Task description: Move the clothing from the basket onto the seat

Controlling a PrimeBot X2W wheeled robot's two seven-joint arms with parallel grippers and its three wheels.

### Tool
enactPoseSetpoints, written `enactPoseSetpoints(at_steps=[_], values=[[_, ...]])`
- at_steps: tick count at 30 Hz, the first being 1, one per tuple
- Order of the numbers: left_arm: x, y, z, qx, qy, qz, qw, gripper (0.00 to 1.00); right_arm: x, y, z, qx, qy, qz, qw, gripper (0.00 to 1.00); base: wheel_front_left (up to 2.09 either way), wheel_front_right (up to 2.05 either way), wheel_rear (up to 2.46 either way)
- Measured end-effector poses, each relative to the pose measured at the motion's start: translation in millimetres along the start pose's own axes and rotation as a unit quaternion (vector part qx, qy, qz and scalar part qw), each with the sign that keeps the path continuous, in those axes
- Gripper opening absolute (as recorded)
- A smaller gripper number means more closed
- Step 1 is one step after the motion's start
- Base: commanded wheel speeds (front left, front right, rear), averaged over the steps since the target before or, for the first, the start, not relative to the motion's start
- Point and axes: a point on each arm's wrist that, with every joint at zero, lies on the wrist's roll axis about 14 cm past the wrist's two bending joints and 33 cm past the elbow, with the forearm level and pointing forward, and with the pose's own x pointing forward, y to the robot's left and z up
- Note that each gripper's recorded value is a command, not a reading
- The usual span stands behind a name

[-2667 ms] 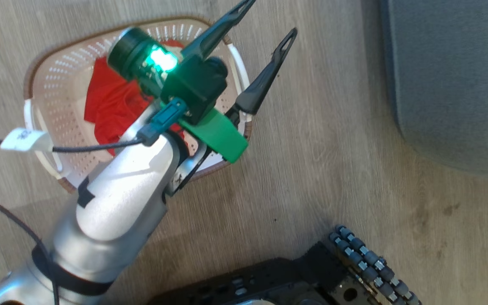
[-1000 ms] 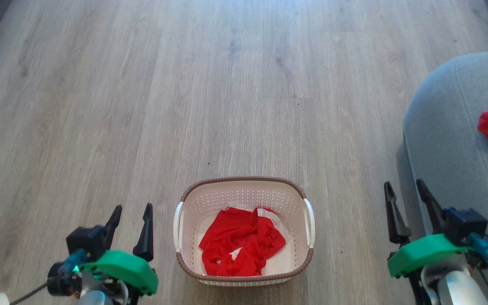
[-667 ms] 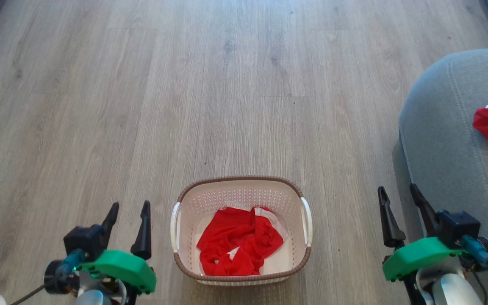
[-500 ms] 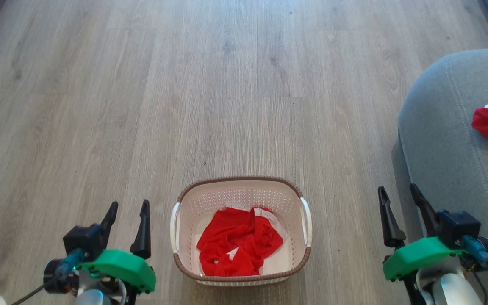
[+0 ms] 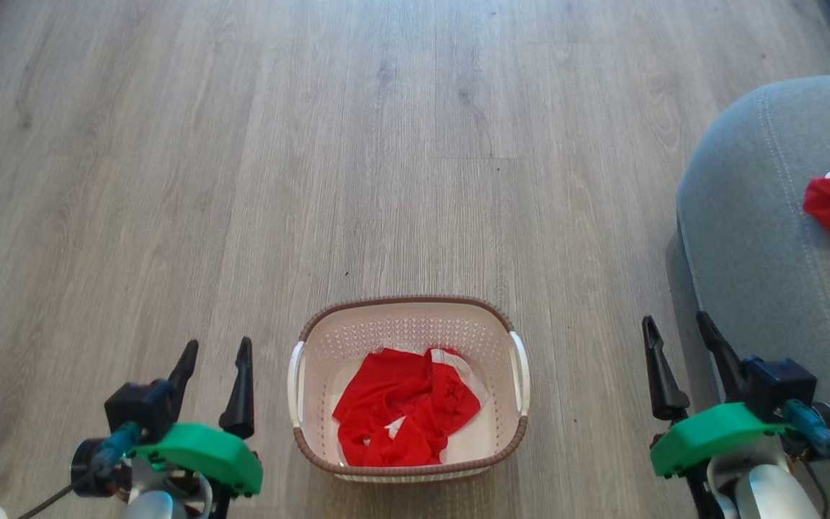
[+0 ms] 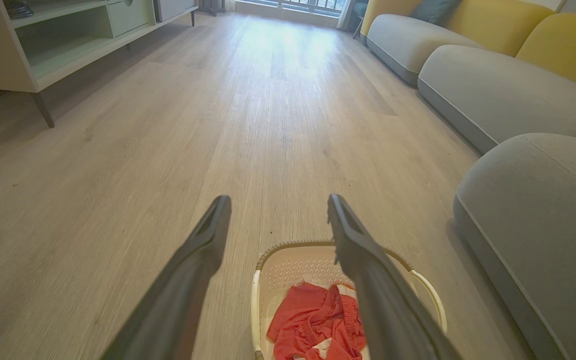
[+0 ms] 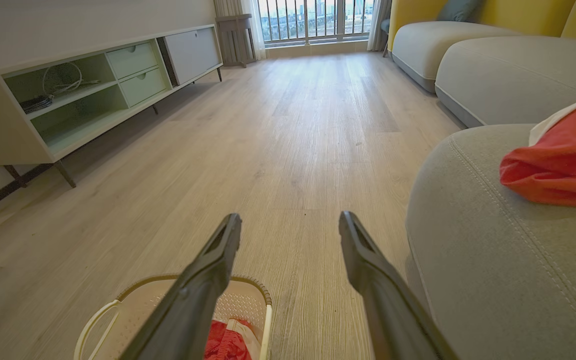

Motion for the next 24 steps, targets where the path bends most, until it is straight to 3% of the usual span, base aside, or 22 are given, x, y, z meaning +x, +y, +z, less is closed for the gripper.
enactPoseSetpoints(at_steps=[24], values=[[10.1, -6.3, -3.8, 0.005, 0.006, -0.015, 1.0, 1.0, 0.6, -7.3, -7.4, 0.001, 0.011, -0.011, 1.0, 1.0, 0.0, 0.0, 0.0]])
